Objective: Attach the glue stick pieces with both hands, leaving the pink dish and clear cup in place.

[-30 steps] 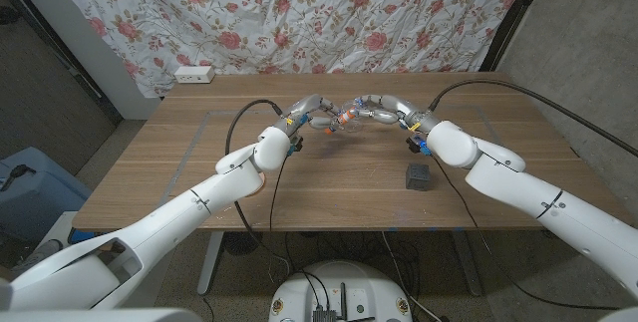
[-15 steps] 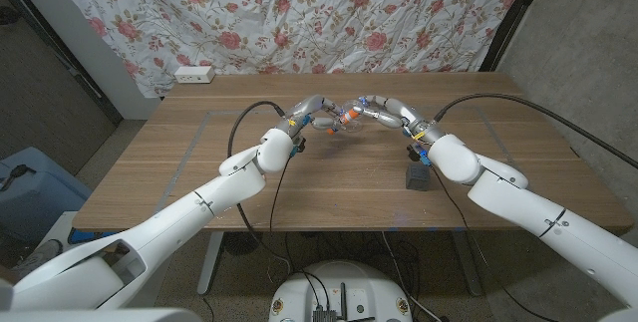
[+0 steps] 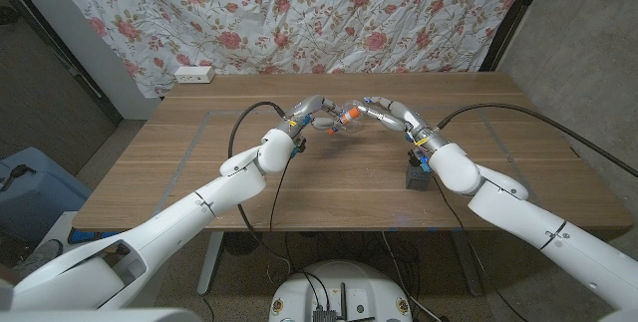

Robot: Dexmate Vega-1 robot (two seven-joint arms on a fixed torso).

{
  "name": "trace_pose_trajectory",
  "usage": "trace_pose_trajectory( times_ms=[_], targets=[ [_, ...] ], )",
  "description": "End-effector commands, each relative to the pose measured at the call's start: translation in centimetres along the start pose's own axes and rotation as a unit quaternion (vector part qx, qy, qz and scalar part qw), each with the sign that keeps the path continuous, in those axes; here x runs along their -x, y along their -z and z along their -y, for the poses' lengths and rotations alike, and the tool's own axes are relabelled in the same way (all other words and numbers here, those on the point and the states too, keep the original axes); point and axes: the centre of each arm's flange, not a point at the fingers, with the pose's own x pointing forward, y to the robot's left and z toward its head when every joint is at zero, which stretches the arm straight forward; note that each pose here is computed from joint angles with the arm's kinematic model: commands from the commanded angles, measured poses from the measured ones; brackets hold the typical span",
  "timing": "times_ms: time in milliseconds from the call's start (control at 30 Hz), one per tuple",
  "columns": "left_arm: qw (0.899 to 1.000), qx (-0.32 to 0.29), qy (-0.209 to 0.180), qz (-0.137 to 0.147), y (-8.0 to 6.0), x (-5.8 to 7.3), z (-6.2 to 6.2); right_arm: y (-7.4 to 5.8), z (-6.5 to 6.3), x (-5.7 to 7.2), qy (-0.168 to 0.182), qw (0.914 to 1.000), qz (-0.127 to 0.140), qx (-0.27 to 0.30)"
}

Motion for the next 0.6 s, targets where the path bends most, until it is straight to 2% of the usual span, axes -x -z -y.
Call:
trace_pose_trajectory(
  times_ms=[33,600],
  targets=[
    [1.000,-0.001,-0.002,0.001,0.0,-0.3,-0.1,0.3,-0.6,0.7,0.011,0.9999,-0.007,-0.003],
    [1.000,-0.001,-0.007,-0.001,0.1,-0.2,-0.1,0.5,-1.6,1.4,0.011,0.9999,0.006,0.004]
  ],
)
